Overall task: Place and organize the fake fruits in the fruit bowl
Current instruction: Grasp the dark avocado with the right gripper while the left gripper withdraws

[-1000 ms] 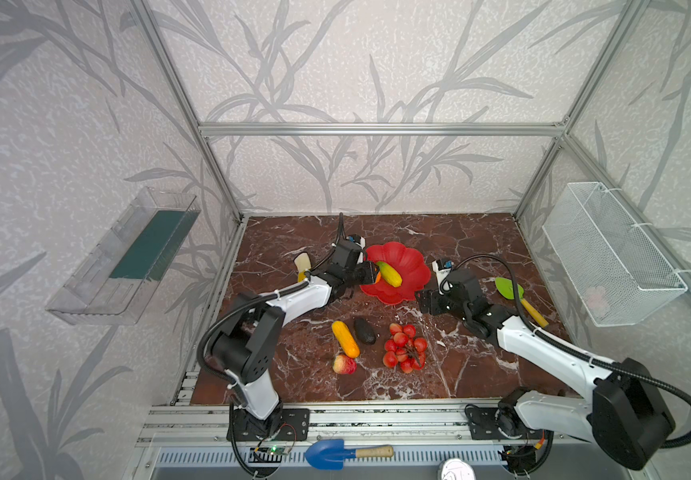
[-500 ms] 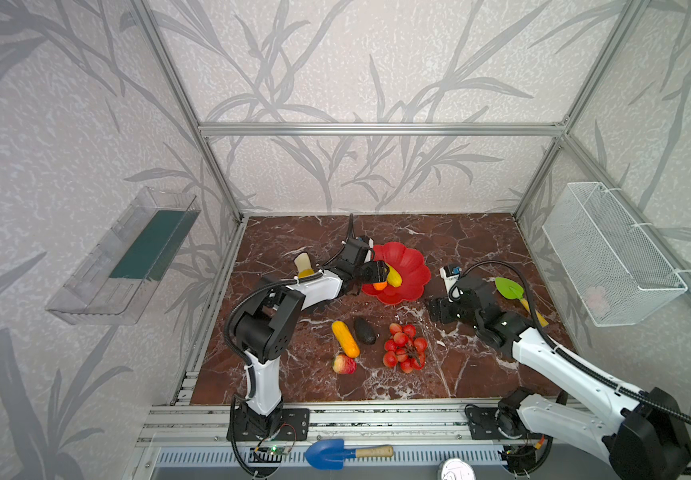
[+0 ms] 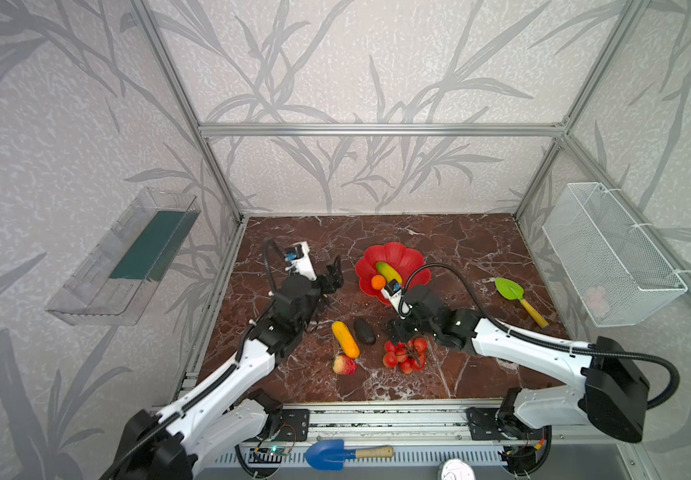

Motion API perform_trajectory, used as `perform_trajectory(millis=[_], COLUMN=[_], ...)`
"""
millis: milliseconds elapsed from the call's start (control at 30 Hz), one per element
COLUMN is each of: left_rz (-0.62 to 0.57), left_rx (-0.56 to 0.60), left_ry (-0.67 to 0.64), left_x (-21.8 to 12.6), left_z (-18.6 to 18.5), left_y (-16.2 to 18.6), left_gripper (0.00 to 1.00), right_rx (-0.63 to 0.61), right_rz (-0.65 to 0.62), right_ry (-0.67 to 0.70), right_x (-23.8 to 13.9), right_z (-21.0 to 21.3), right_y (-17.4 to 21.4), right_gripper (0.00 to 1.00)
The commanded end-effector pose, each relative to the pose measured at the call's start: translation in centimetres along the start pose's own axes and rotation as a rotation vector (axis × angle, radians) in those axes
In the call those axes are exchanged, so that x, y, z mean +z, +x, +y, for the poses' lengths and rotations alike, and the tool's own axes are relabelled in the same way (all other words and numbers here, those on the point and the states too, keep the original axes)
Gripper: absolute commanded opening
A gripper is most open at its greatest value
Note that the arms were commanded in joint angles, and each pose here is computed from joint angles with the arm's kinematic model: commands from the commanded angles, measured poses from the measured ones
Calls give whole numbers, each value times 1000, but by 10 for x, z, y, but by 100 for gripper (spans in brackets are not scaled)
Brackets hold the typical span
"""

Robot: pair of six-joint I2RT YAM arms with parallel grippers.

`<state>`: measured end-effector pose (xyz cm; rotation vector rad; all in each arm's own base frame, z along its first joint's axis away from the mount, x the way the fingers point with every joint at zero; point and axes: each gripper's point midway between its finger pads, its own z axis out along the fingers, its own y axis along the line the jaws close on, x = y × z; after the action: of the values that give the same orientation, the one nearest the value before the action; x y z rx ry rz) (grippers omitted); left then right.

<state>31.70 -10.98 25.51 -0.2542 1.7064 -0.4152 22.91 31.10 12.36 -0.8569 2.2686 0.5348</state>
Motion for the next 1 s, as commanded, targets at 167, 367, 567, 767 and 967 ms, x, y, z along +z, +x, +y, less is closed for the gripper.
perform_trajectory(millis=[167,367,567,767,967], left_rz=[-95,-76,-47,19,155], left_rx=[-158,-245,-268,-282,-281], left_ry=[-249,-268,-262,-222,-155], left_x=[-72,-90,-90,-77,-56], left_z=[98,119,120,109,87], left_y=[30,53,63,78,104], left_gripper=[88,88,88,88,87], right_rx=[-33,-69,-49,2,108], right_rz=[84,176,219,74,-186], right_ry=[-48,5,1,59,180], right_x=[46,85,103,68,2], right_z=[35,29,31,13,-65], right_y=[2,15,24,-16,-72], right_gripper=[81,76,58,39,39])
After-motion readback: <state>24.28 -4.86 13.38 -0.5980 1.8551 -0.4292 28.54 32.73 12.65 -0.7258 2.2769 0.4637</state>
